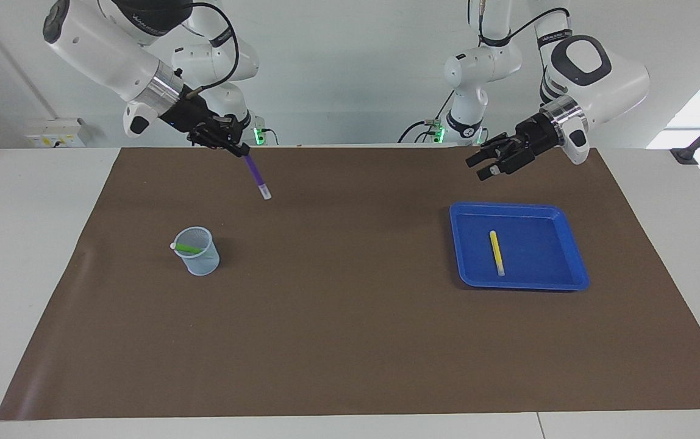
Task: Right arm passes pens to left for tray arrangement
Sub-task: 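Carry the purple pen toward the left gripper while the left gripper opens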
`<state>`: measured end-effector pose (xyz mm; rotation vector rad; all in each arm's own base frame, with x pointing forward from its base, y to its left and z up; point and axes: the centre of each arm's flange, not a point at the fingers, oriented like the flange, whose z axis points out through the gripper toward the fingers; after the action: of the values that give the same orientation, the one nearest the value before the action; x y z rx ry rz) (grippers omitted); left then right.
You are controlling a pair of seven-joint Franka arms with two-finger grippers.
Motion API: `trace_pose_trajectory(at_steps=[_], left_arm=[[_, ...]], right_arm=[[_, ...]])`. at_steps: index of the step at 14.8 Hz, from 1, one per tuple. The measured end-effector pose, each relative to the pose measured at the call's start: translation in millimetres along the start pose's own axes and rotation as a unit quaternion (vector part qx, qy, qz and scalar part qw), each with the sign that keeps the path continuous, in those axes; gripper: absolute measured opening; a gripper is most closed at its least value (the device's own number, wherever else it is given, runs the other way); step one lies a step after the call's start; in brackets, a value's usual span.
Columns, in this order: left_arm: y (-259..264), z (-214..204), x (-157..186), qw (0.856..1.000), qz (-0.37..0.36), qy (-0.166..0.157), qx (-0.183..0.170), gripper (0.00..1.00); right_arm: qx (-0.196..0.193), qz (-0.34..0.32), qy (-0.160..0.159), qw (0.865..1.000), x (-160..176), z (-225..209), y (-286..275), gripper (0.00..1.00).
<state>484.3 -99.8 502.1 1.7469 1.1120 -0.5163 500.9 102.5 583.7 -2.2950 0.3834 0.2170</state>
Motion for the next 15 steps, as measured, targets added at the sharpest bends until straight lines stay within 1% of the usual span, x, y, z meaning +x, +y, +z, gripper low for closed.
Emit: trace_pose_trajectory(at_steps=[2, 4, 7, 8, 9, 11, 15], left_arm=[[2, 6, 4, 0.999, -0.021, -0.021, -0.022, 1.00], [7, 13, 4, 0.998, -0.043, -0.026, -0.047, 1.00], [8, 38, -8, 0.997, -0.055, -0.021, -0.053, 1.00], [8, 43, -11, 0.997, -0.059, -0.023, -0.053, 1.00], [9, 44, -12, 0.996, -0.064, -0.024, -0.056, 1.00], [10, 43, -11, 0.995, -0.071, -0.022, -0.065, 1.00], [12, 51, -18, 0.994, -0.076, -0.026, -0.070, 1.00]], right_arm=[[0.051, -0.002, -0.002, 0.999, -9, 25, -21, 0.17], [0.097, 0.003, 0.002, 0.995, -20, 51, -43, 0.17], [0.161, 0.028, 0.007, 0.987, -32, 78, -68, 0.17], [0.173, 0.038, 0.010, 0.984, -37, 85, -74, 0.17], [0.180, 0.046, 0.010, 0.983, -42, 93, -80, 0.17], [0.182, 0.052, -0.001, 0.982, -52, 107, -87, 0.17], [0.167, 0.061, -0.014, 0.984, -54, 135, -84, 0.17]])
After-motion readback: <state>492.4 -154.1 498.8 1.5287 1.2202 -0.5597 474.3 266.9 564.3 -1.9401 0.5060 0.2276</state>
